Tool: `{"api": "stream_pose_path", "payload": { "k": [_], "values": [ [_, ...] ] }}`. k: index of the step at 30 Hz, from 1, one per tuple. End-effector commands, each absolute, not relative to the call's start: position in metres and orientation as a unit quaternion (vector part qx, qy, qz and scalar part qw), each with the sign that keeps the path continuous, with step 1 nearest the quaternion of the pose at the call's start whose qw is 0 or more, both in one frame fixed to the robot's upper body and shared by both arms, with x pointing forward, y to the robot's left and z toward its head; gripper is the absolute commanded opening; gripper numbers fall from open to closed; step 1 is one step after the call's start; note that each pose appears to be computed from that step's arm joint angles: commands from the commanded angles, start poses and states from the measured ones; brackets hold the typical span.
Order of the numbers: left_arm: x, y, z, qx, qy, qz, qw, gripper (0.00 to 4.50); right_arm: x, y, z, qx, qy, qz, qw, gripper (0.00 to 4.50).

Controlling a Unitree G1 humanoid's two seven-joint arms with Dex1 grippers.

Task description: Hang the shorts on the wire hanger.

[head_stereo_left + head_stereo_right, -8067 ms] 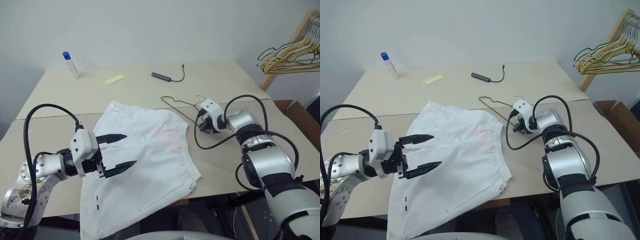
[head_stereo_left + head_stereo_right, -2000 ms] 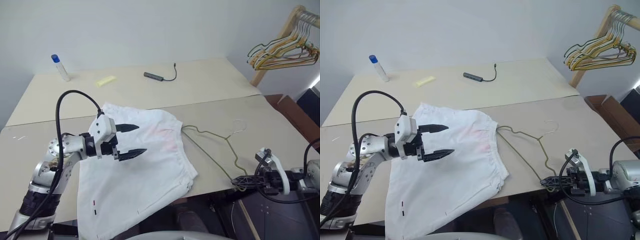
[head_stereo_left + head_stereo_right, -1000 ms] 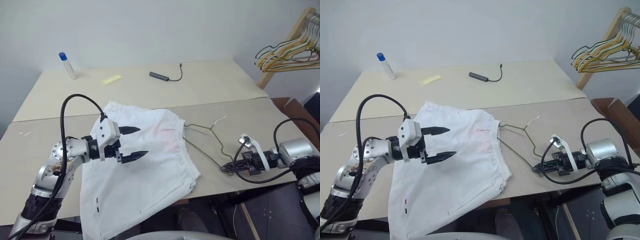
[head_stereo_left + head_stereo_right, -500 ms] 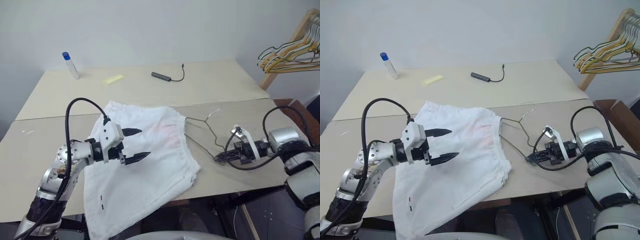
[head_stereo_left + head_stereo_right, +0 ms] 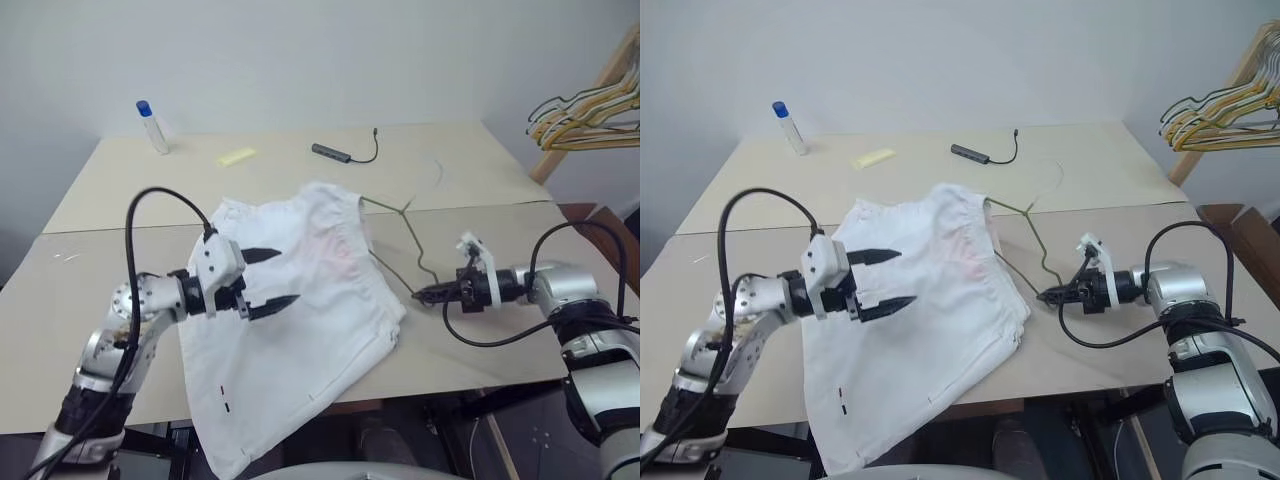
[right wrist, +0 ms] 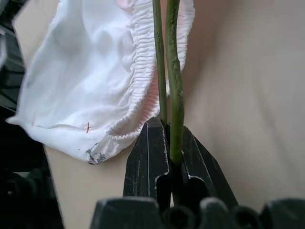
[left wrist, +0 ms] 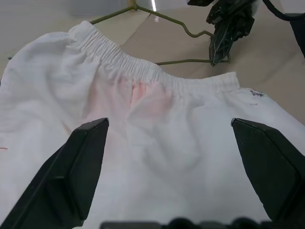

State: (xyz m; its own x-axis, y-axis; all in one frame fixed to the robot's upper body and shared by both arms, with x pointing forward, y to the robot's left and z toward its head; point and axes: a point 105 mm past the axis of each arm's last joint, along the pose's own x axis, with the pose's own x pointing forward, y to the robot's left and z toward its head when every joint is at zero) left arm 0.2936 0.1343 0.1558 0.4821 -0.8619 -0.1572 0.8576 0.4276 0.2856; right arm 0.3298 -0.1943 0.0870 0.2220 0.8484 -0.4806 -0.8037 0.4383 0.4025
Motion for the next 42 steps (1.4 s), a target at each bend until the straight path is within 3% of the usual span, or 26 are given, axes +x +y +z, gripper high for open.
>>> {"api": "stream_pose_path", "payload": {
  "k": [1, 6, 10, 19, 28, 31, 42],
  "values": [
    [0.304, 0.145, 0.197, 0.177, -0.072, -0.492, 0.85, 4.46, 0.335, -0.185, 0.119, -0.056, 0.266, 0.542, 0.795, 0.0],
    [0.306, 0.165, 0.253, 0.194, -0.136, -0.502, 0.832, 4.46, 0.334, -0.175, 0.126, -0.161, 0.269, 0.535, 0.784, 0.0],
    [0.306, 0.176, 0.277, 0.209, -0.138, -0.542, 0.803, 4.46, 0.329, -0.161, 0.13, -0.201, 0.258, 0.551, 0.768, 0.0],
    [0.324, 0.187, 0.245, 0.324, -0.003, -0.627, 0.708, 4.46, 0.329, -0.125, 0.136, -0.257, 0.229, 0.579, 0.739, 0.0],
    [0.341, 0.178, 0.228, 0.323, 0.044, -0.648, 0.689, 4.46, 0.326, -0.112, 0.137, -0.281, 0.226, 0.582, 0.729, 0.0],
    [0.341, 0.174, 0.224, 0.317, 0.053, -0.659, 0.68, 3.93, 0.322, -0.111, 0.138, -0.282, 0.227, 0.587, 0.724, 0.0],
    [0.348, 0.161, 0.203, 0.315, 0.074, -0.674, 0.665, 0.34, 0.314, -0.102, 0.147, -0.284, 0.215, 0.599, 0.717, 0.0]
  ]
}}
